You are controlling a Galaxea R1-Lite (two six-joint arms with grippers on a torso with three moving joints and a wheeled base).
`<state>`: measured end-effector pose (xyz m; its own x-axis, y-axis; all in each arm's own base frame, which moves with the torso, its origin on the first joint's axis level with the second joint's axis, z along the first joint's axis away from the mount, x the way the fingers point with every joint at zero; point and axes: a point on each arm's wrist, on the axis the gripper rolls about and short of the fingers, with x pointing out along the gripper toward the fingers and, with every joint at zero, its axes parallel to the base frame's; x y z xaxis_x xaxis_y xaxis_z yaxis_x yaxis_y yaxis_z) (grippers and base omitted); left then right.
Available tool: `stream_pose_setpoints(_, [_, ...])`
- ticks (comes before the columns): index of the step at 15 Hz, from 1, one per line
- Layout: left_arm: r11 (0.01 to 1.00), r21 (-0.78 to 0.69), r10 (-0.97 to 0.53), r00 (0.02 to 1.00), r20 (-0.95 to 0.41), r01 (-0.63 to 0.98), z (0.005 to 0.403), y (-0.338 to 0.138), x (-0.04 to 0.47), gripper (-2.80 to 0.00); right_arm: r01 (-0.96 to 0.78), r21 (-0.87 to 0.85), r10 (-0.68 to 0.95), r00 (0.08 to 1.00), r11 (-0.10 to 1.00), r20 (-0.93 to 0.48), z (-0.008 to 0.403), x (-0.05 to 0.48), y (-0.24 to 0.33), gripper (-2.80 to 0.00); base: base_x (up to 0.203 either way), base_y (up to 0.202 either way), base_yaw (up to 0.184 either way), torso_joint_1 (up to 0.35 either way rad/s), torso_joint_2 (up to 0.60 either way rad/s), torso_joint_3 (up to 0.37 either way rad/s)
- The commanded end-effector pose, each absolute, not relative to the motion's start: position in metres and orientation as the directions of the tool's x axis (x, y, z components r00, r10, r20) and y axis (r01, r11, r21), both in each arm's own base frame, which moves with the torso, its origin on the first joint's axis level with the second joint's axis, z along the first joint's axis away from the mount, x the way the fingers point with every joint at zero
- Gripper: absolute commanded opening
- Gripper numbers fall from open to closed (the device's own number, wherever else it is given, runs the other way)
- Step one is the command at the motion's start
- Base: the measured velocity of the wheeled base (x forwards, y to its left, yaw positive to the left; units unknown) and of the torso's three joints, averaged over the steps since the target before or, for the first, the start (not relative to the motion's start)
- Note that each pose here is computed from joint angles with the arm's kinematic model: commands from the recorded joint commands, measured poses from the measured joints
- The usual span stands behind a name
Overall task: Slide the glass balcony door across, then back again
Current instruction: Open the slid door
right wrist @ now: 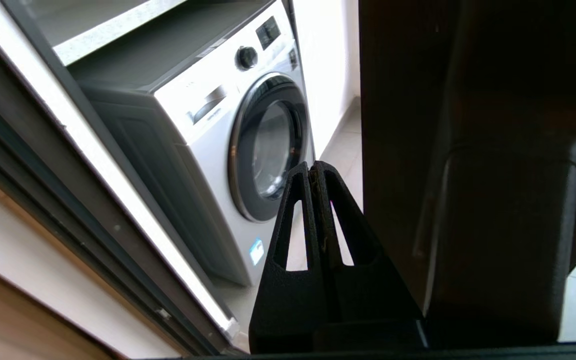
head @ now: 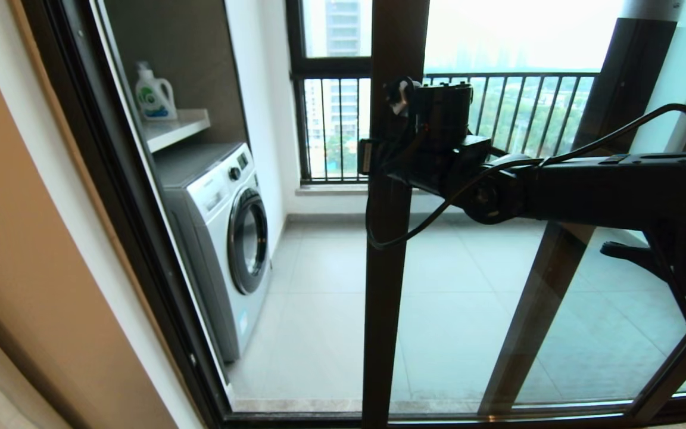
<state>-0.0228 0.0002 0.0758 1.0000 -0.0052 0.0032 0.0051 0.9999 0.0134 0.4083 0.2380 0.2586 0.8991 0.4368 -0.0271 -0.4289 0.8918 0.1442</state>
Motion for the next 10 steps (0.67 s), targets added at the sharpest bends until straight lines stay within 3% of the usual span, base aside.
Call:
stream_pose_setpoints(1, [1.000, 0.014, -0.005, 1.000, 0.002, 0.005, 0.076, 0.000, -0.023, -2.80, -0.426, 0.145, 0.433, 0.901, 0.893, -0.018, 0.263, 0.406, 0.236, -2.80, 0.000, 0.000, 0.000, 0.000, 0.00, 0.000])
stream_pose_setpoints(10, [1.000, 0.014, -0.005, 1.000, 0.002, 0.005, 0.076, 0.000, -0.023, -2.80, -0.391, 0.140, 0.400, 0.915, 0.910, -0.047, 0.261, 0.403, 0.223, -2.80, 0.000, 0.000, 0.000, 0.000, 0.00, 0.000])
